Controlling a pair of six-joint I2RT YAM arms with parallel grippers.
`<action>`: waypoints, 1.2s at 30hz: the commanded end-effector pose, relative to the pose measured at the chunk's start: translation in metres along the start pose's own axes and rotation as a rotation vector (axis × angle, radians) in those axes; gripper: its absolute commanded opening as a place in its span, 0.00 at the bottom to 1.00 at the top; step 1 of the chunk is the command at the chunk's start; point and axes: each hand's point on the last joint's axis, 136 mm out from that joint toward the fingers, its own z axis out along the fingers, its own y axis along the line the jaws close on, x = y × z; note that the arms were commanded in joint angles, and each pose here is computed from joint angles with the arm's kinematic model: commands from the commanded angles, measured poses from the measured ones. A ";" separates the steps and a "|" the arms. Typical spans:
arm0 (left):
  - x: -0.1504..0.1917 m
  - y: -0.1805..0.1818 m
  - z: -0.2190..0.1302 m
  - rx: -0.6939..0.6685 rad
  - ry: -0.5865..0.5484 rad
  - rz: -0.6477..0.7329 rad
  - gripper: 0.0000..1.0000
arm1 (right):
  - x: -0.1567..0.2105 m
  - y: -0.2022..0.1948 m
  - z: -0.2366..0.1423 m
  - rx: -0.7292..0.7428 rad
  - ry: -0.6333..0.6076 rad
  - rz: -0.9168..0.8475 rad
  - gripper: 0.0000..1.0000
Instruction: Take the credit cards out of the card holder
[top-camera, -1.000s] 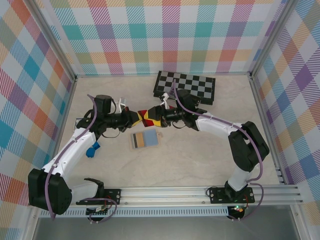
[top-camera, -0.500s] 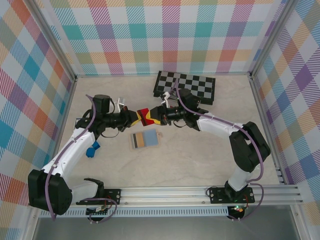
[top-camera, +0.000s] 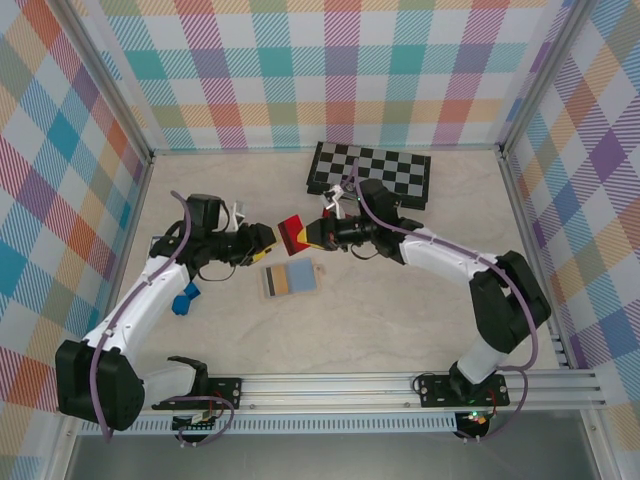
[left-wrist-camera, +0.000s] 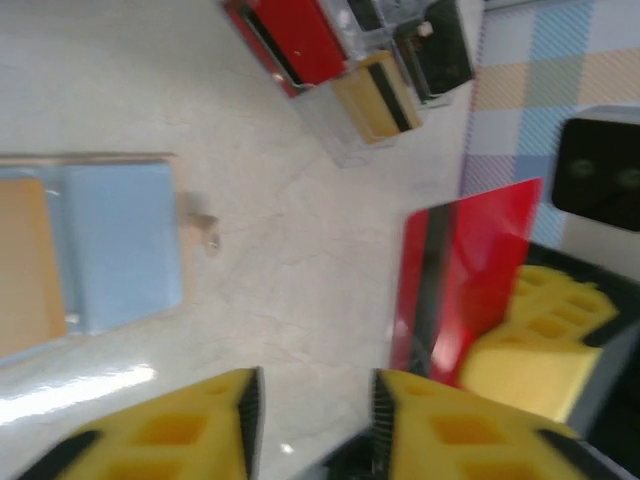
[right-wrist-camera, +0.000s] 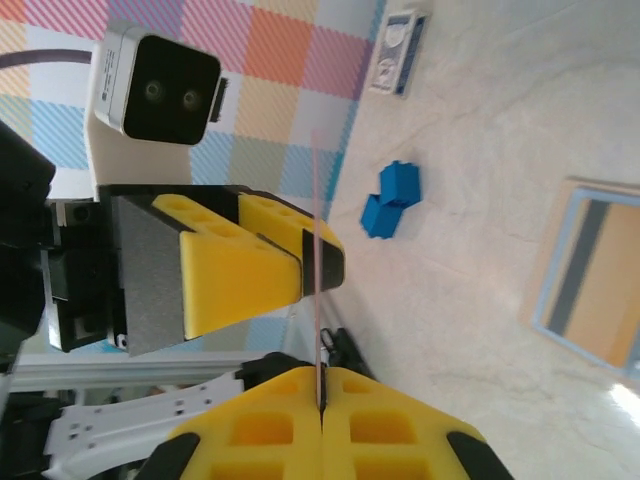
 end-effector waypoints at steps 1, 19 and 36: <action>-0.002 0.026 -0.020 -0.163 -0.067 0.066 0.55 | -0.001 -0.012 -0.018 0.157 -0.047 -0.131 0.00; -0.006 0.082 -0.052 -0.495 -0.148 0.229 1.00 | -0.059 -0.068 -0.084 0.859 0.044 -0.839 0.00; 0.002 0.078 -0.040 -0.421 -0.098 0.203 1.00 | -0.101 -0.143 -0.062 0.852 0.444 -1.016 0.00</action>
